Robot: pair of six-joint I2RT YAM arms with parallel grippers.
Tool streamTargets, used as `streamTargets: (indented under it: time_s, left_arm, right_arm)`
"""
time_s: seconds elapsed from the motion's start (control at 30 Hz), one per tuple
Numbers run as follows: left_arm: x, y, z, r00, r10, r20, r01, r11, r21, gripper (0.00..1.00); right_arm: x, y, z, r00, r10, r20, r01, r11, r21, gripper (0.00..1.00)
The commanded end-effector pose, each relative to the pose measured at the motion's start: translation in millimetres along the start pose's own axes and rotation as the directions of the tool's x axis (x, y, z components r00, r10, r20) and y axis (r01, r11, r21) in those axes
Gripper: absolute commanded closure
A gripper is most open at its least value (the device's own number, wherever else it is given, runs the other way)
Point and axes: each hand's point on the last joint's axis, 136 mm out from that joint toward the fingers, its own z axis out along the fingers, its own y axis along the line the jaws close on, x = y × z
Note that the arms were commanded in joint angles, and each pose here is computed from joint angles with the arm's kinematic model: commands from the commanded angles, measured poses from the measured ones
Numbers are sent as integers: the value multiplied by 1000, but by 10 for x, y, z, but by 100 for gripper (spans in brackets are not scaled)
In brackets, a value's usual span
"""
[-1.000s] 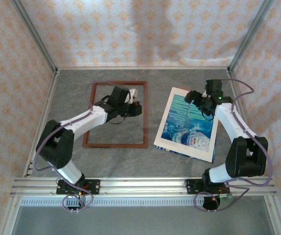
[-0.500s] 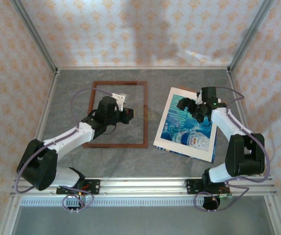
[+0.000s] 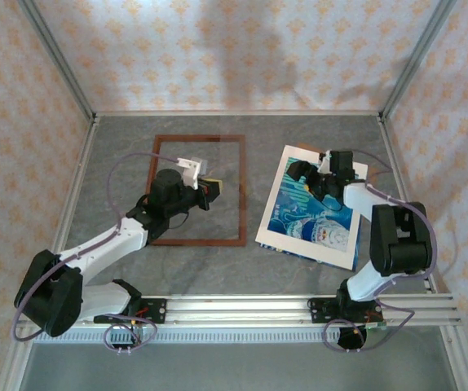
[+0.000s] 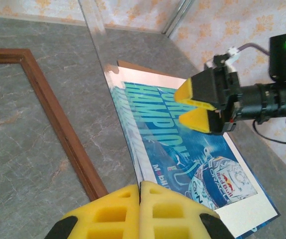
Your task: Put the photo into the frame
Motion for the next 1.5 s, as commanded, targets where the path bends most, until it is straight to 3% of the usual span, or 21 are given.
streamTargets:
  time_s: [0.0,0.17,0.37,0.6,1.1,1.47]
  left_arm:
    - [-62,-26,-93,999,47,5,-47,999,-28,100]
    - [53,134,-100,991,124,-55,-130,985,-116,100]
    - [91,147,-68,972,231,-37,-234,963,-137,100]
    - [105,156,-75,971,240,-6,-238,961,-138,100]
    - [92,144,-133,975,216,48,-208,969,-132,100]
    - [68,234,-139,983,152,104,-134,978,-161,100]
  right_arm:
    - [-204,276,69,999,-23,39,25,998,-66,4]
    - [-294,435,256,998,-57,24,60,989,-132,5]
    - [-432,503,409,990,-136,29,139,977,-163,0]
    - [-562,493,586,988,-151,28,153,974,-166,0]
    - [-457,357,794,982,-184,-48,173,969,-177,0]
    - [-196,454,699,973,-202,-111,163,944,-285,2]
